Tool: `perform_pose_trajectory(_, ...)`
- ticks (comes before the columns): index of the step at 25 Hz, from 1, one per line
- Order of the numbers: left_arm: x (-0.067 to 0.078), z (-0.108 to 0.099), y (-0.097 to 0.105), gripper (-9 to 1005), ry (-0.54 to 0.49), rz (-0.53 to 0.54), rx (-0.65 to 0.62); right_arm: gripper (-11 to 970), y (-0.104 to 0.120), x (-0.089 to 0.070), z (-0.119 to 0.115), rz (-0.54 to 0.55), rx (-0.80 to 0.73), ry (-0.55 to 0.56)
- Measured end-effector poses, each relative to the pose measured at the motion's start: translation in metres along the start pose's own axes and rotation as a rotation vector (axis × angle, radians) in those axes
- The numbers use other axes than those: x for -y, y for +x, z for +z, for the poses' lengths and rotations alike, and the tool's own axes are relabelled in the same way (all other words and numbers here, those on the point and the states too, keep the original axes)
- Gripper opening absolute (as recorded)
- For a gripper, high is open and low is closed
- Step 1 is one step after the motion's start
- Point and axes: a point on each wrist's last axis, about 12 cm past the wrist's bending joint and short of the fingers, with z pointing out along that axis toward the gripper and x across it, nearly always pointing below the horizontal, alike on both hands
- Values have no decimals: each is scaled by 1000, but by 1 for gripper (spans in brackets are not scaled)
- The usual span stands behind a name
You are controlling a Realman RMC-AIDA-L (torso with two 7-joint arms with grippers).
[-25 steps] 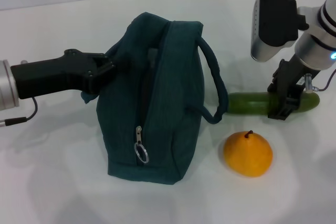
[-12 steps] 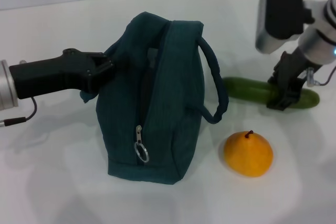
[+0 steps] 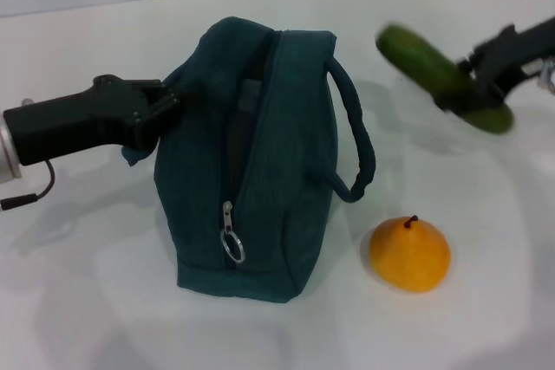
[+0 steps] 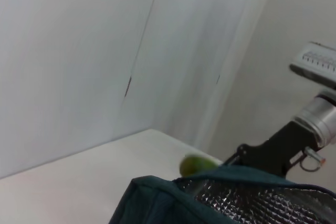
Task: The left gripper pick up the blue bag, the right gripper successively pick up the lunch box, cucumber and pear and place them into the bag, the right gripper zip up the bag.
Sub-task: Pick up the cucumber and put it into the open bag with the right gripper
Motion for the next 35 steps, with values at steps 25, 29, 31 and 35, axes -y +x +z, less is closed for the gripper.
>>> perform_pose_trajectory(25,5,0,8,46,22,43,45,566,-56,-32,3,-65,951,-397)
perform_pose_trajectory(29,6,3,10,46,30,37,37,566,-63,-36,20,-52,942,-460)
perform_pose_trajectory(31,7,4,10,46,35,43,32,567,-63,-41,26,-52,938,-484)
perform_pose_trajectory(35,7,6,11,46,41,47,27,568,-60,-52,37,-88,904,-520)
